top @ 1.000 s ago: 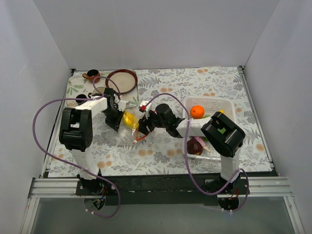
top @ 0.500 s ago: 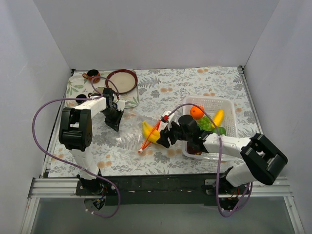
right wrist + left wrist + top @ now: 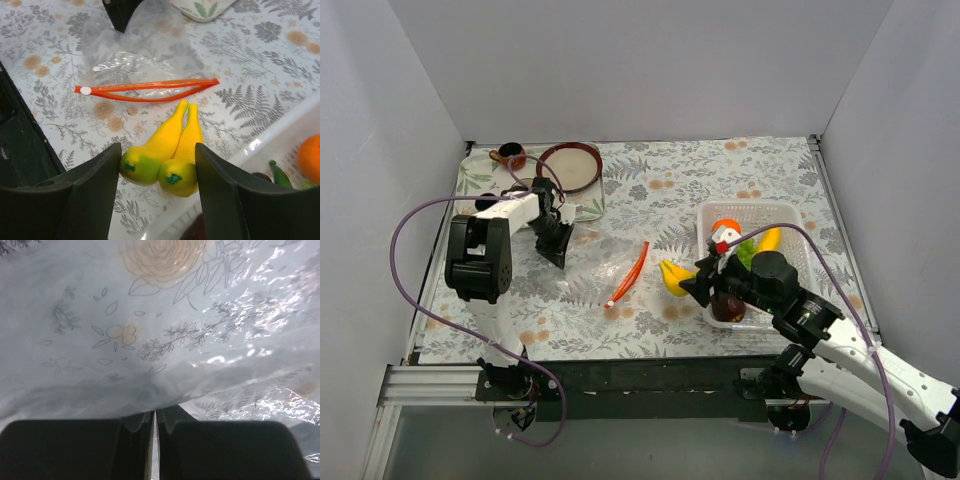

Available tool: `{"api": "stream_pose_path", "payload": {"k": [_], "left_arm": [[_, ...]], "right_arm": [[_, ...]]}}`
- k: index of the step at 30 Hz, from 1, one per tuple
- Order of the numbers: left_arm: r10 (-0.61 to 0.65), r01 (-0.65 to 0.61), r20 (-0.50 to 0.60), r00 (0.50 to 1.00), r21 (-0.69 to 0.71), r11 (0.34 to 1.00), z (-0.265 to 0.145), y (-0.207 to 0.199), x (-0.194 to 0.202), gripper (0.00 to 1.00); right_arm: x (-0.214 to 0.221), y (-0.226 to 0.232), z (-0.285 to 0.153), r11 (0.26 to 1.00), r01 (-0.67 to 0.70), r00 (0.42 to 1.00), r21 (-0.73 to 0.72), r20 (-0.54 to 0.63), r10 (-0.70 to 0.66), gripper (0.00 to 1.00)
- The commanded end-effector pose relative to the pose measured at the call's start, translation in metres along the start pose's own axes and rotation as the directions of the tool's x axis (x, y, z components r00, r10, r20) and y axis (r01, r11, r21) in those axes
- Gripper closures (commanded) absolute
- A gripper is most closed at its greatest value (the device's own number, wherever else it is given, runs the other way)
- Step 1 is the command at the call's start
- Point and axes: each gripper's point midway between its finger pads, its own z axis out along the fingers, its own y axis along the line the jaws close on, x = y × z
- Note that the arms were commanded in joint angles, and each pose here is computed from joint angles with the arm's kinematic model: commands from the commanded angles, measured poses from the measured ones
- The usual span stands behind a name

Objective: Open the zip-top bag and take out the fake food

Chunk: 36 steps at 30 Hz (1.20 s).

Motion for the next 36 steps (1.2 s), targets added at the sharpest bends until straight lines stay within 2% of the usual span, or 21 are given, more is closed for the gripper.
{"api": "stream_pose_path", "payload": {"k": [1,4,8,13,14,15,16,19,20,21,22,23,24,26,27,30,31,33,34,35,36], "left_arm": [[0.013,-0.014,-0.053,0.999,-0.013,1.000,0.067,0.016,0.007,1.00],[0.018,-0.018,-0.052,0.999,-0.010,1.000,0.065,0.013,0.008,1.00],[0.025,-0.025,-0.053,0.998,-0.005,1.000,0.063,0.009,0.010,1.00],[0.027,-0.027,-0.058,0.998,0.003,1.000,0.066,0.007,0.011,1.00],[0.027,-0.026,-0.058,0.998,0.005,1.000,0.066,0.006,0.011,1.00],[0.029,-0.028,-0.057,0.998,0.006,1.000,0.066,0.006,0.010,1.00],[0.037,-0.036,-0.055,0.998,0.008,0.999,0.065,0.003,0.009,1.00],[0.047,-0.045,-0.049,0.998,0.026,0.999,0.062,-0.007,0.001,1.00],[0.045,-0.043,-0.045,0.998,0.044,0.998,0.060,-0.013,-0.002,0.92],[0.051,-0.051,-0.003,0.999,0.052,0.997,0.051,-0.016,-0.022,0.85],[0.048,-0.047,-0.007,0.999,0.072,0.996,0.044,-0.024,-0.026,0.80],[0.039,-0.041,0.018,0.999,0.110,0.993,0.036,-0.033,-0.038,0.72],[0.044,-0.048,0.039,0.998,0.122,0.991,0.027,-0.039,-0.047,0.60],[0.069,-0.082,0.093,0.993,0.146,0.986,0.006,-0.058,-0.072,0.52],[0.082,-0.098,0.107,0.991,0.154,0.983,-0.001,-0.065,-0.079,0.40],[0.137,-0.162,0.149,0.979,0.173,0.972,-0.019,-0.098,-0.099,0.26],[0.162,-0.187,0.147,0.976,0.178,0.966,-0.021,-0.112,-0.100,0.19],[0.185,-0.222,0.202,0.962,0.179,0.959,-0.037,-0.129,-0.119,0.15],[0.193,-0.235,0.216,0.957,0.189,0.954,-0.044,-0.138,-0.124,0.08],[0.202,-0.258,0.275,0.940,0.187,0.948,-0.061,-0.145,-0.142,0.02],[0.203,-0.268,0.298,0.933,0.195,0.943,-0.070,-0.150,-0.150,0.02]], "right_arm": [[-0.009,-0.032,-0.023,0.981,0.039,0.999,0.190,-0.040,-0.032,0.89],[-0.020,-0.057,-0.037,0.939,0.036,0.999,0.341,0.001,-0.039,0.91],[-0.043,-0.090,-0.062,0.843,0.035,0.993,0.536,0.074,-0.088,0.92],[-0.061,-0.108,-0.087,0.761,0.007,0.984,0.649,0.131,-0.122,0.92],[-0.058,-0.116,-0.094,0.722,0.005,0.985,0.692,0.120,-0.122,0.90],[-0.053,-0.120,-0.095,0.701,0.012,0.989,0.713,0.095,-0.114,0.75],[-0.047,-0.123,-0.095,0.688,0.024,0.992,0.725,0.066,-0.105,0.65],[-0.043,-0.124,-0.091,0.684,0.025,0.996,0.729,0.040,-0.079,0.45],[-0.043,-0.123,-0.089,0.691,0.018,0.996,0.723,0.046,-0.074,0.37],[-0.044,-0.123,-0.086,0.693,0.008,0.997,0.721,0.052,-0.065,0.06],[-0.043,-0.123,-0.083,0.691,0.009,0.997,0.722,0.047,-0.062,0.02],[-0.042,-0.125,-0.083,0.683,0.012,0.998,0.731,0.036,-0.056,0.01],[-0.038,-0.127,-0.079,0.676,0.034,0.999,0.736,-0.003,-0.047,0.01],[-0.035,-0.128,-0.073,0.673,0.031,1.000,0.739,-0.023,-0.022,0.01],[-0.033,-0.129,-0.068,0.667,0.039,0.999,0.744,-0.045,-0.009,0.01],[-0.034,-0.135,-0.060,0.640,0.038,0.998,0.768,-0.062,0.016,0.01],[-0.043,-0.136,-0.059,0.627,0.012,0.999,0.779,-0.036,0.026,0.01],[-0.045,-0.142,-0.055,0.594,0.027,0.998,0.804,-0.058,0.033,0.01],[-0.054,-0.144,-0.055,0.580,0.018,0.998,0.815,-0.045,0.032,0.01],[-0.057,-0.146,-0.055,0.566,0.033,0.998,0.824,-0.060,0.028,0.02],[-0.054,-0.148,-0.049,0.562,0.059,0.995,0.825,-0.092,0.030,0.02]]}}
